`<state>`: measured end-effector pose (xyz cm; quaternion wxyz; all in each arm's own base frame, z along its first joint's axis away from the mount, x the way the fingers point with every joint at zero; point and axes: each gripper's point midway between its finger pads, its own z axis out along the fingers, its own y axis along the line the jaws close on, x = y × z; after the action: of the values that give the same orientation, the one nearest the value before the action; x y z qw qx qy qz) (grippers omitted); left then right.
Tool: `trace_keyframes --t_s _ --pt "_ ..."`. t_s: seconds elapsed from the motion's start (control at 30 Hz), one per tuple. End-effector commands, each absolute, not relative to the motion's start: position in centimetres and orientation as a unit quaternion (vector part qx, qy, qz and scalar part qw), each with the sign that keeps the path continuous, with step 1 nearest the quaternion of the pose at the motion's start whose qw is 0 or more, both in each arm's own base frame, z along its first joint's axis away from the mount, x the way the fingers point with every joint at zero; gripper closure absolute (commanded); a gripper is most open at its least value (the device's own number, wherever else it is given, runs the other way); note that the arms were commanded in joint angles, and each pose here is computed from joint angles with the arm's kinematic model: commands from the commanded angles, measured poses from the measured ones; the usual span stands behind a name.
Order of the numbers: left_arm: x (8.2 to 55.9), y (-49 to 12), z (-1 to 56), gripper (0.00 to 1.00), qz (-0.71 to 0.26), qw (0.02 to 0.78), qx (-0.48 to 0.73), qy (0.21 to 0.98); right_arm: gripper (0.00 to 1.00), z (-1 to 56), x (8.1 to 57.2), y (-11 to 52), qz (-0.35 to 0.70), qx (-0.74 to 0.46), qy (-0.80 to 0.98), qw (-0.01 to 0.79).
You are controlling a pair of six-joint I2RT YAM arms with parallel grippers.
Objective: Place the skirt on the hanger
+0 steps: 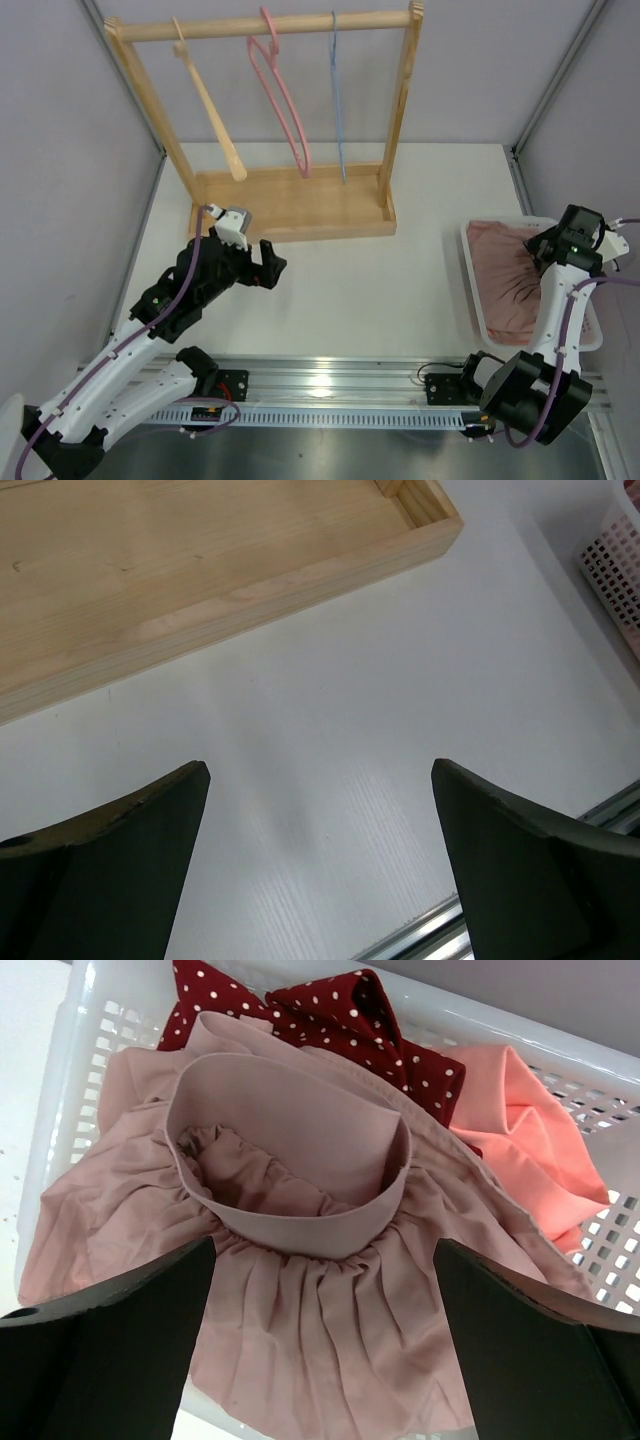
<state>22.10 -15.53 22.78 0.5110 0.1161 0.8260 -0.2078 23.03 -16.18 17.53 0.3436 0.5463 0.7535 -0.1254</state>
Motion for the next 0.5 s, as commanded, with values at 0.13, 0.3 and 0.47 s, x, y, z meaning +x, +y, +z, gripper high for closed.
trace_keyframes --t_s 0.13,0.3,0.47 --pt "22.2 -16.3 23.2 0.01 -0.221 0.510 0.126 0.822 0.01 18.7 24.7 -17.8 -0.130 0.552 0.732 0.377" --pt "22.2 -16.3 22.7 0.00 -0.220 0.505 0.123 0.825 0.01 17.3 25.8 -18.1 -0.122 0.561 0.731 0.369" --pt "22.3 -16.2 22.5 0.01 -0.216 0.502 0.121 0.829 0.03 16.6 26.5 -18.7 -0.124 0.564 0.726 0.372"
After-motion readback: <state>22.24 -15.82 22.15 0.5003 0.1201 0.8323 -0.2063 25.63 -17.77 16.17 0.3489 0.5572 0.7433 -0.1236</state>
